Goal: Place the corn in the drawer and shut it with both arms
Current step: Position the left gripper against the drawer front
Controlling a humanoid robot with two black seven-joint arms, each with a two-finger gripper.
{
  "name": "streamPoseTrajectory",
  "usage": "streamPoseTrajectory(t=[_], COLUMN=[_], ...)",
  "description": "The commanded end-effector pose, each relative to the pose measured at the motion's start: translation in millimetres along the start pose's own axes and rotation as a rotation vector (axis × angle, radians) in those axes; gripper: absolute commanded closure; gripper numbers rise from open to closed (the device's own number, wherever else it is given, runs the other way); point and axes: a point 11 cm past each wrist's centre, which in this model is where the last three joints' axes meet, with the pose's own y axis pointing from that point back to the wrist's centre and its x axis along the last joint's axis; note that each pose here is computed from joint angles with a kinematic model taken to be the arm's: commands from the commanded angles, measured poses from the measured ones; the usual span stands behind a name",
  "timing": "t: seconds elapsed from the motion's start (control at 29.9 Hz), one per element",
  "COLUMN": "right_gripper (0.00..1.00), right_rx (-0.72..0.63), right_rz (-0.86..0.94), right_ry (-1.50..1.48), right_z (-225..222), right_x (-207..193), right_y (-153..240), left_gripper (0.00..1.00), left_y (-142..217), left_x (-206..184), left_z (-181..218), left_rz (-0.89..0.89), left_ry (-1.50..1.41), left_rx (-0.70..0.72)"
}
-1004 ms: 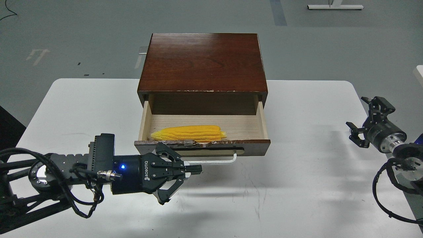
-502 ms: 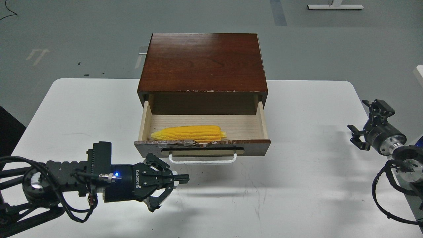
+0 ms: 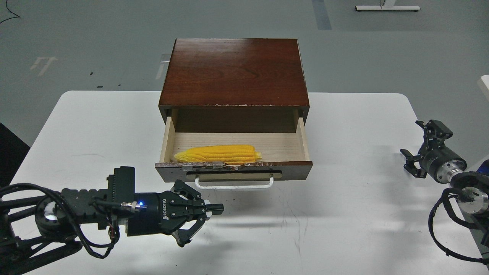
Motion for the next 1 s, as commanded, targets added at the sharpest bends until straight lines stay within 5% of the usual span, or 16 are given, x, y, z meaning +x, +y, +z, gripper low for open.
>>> streamPoseTrajectory(t=[0.0,0.97], right_gripper=[0.0,0.0], right_rx=[-0.001,-0.006], right_rz=[0.001,-0.001], right_ry=[0.0,0.0], right_z=[0,4], right_x=[0,-2], right_y=[0,-1], left_gripper=[1.0,1.0], left_y=[-4,-1], left_x=[-1,-3], left_z=[-3,-26], left_rz=[0.004,-0.002], left_ry=[0.002,-0.012], left_rx=[0.004,0.066])
